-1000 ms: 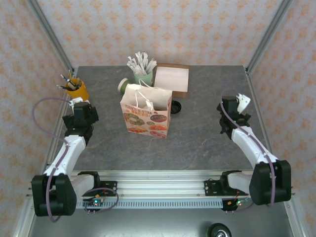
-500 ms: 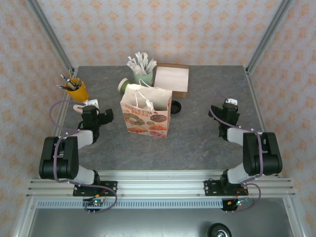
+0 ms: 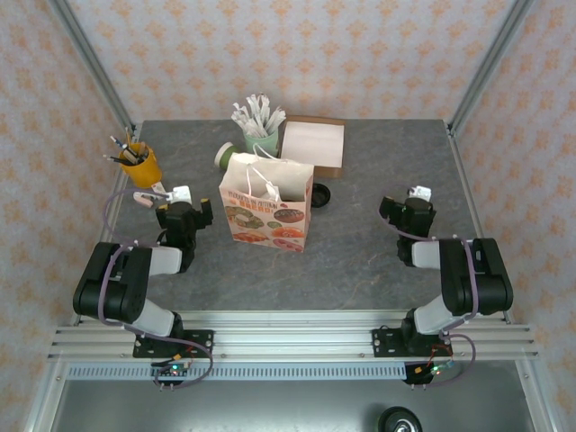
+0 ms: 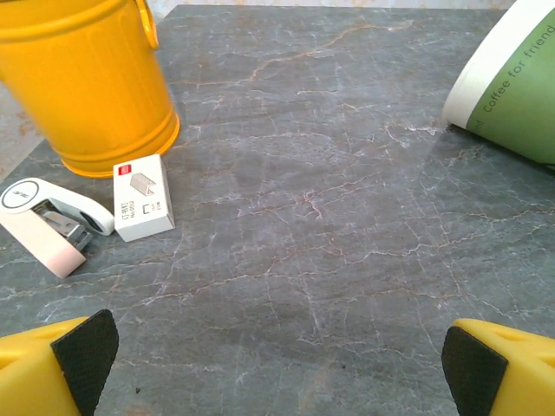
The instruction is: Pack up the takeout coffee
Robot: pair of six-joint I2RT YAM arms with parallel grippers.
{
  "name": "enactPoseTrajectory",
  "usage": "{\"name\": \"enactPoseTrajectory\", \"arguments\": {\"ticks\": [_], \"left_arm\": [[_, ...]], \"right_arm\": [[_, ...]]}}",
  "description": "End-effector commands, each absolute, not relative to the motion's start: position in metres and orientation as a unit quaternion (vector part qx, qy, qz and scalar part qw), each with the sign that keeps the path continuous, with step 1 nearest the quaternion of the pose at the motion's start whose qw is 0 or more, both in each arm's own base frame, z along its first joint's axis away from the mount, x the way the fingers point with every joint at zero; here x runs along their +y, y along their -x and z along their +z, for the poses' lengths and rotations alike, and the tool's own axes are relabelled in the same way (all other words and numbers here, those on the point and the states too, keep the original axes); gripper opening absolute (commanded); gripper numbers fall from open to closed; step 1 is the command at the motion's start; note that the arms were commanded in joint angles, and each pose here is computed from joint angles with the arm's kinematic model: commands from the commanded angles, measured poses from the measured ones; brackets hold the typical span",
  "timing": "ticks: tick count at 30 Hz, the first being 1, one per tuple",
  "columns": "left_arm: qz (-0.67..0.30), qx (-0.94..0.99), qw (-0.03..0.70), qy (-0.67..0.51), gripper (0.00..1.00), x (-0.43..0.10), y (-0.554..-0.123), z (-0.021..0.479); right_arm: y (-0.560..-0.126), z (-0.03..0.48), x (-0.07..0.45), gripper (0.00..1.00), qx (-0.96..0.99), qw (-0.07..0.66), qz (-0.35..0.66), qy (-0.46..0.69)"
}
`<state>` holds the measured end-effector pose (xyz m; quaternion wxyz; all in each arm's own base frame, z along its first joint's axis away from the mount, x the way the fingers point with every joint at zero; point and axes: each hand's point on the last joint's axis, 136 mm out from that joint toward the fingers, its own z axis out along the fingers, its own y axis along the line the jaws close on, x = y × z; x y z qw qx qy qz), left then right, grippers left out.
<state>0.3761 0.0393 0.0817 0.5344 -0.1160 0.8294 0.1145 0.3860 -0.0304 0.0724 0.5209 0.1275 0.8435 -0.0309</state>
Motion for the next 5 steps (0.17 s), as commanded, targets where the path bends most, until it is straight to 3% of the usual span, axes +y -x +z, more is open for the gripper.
{"name": "enactPoseTrajectory", "arguments": {"ticks": [1,5], "left_arm": [[0.139,0.807,0.557,0.138,1.00,0.0486,-0.3814,0.0991],[0.139,0.807,0.557,0.139,1.00,0.0489,-0.3816,0.0997]], "right_arm": [[-0.3967,0.0871,-0.0260,0.99,0.832,0.543,-0.024,-0.115],[-0.3945,0.0884,-0.0257,0.99,0.830,0.546,-0.026,-0.114]]}}
